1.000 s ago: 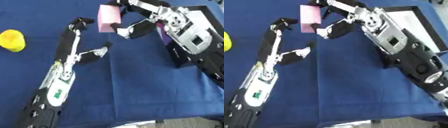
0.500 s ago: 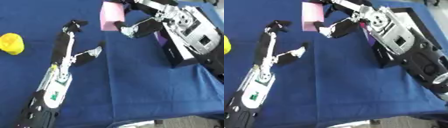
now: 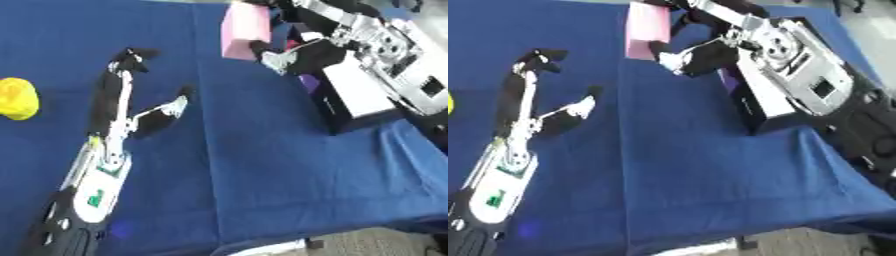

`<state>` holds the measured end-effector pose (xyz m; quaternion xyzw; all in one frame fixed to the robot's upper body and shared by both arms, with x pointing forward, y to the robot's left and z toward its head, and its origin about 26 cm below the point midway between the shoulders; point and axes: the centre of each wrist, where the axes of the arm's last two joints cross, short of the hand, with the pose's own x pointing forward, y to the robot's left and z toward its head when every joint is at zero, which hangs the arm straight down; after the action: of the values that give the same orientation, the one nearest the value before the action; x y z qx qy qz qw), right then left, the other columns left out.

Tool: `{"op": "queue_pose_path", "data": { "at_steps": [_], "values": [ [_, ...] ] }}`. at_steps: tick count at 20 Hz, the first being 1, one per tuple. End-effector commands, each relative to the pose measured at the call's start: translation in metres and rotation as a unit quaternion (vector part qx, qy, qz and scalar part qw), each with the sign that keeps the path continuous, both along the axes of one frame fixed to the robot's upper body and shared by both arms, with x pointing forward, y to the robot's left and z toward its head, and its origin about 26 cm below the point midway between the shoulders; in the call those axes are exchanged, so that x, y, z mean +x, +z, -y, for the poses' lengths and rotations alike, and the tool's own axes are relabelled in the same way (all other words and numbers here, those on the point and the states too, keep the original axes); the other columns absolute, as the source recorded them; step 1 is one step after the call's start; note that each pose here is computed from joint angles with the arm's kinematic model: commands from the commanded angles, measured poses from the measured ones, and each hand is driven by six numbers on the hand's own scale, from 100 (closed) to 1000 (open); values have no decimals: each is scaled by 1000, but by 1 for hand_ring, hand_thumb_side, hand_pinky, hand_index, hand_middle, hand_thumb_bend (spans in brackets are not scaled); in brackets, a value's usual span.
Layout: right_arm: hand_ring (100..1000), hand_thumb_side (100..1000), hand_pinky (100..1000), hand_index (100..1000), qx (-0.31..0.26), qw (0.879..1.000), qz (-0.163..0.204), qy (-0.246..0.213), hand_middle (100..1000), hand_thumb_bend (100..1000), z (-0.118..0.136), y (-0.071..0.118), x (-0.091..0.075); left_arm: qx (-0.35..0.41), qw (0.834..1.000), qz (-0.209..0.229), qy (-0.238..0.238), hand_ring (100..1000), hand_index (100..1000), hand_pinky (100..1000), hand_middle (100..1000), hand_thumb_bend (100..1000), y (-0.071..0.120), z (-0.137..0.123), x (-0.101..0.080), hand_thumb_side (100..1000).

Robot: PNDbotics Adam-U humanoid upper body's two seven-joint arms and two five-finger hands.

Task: Pick up the objects with one hand, pass them to the other hand, and then place them into the box on the other side of the table.

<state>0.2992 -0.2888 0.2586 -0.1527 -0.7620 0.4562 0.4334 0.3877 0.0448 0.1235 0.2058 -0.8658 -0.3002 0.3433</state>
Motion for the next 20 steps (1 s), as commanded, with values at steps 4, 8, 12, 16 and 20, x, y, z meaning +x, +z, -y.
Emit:
{"op": "queue_pose_path", "data": {
  "at_steps": [4, 8, 12, 16, 20],
  "values": [
    [912, 204, 735, 646, 25, 999, 20, -42, 452, 100, 22, 11, -9, -12, 1000, 8, 16, 621, 781, 820, 675, 469, 7, -13, 1, 452],
    [912, 211, 735, 647, 46, 996, 28, -71, 452, 100, 34, 9, -12, -9, 1000, 10, 20, 623, 781, 820, 677, 478, 7, -19, 1, 450],
    [918, 219, 737, 651, 69, 992, 26, -105, 455, 100, 46, 5, -16, -7, 1000, 11, 26, 623, 780, 820, 677, 477, 8, -23, 2, 452],
    [925, 229, 740, 656, 94, 985, 19, -147, 459, 100, 62, 1, -17, -8, 1000, 13, 28, 617, 775, 813, 671, 446, 9, -26, 1, 454],
    [929, 226, 740, 658, 108, 975, 18, -192, 460, 100, 81, -6, -17, -12, 999, 15, 29, 611, 770, 812, 664, 371, 11, -30, 0, 445]
  ]
}}
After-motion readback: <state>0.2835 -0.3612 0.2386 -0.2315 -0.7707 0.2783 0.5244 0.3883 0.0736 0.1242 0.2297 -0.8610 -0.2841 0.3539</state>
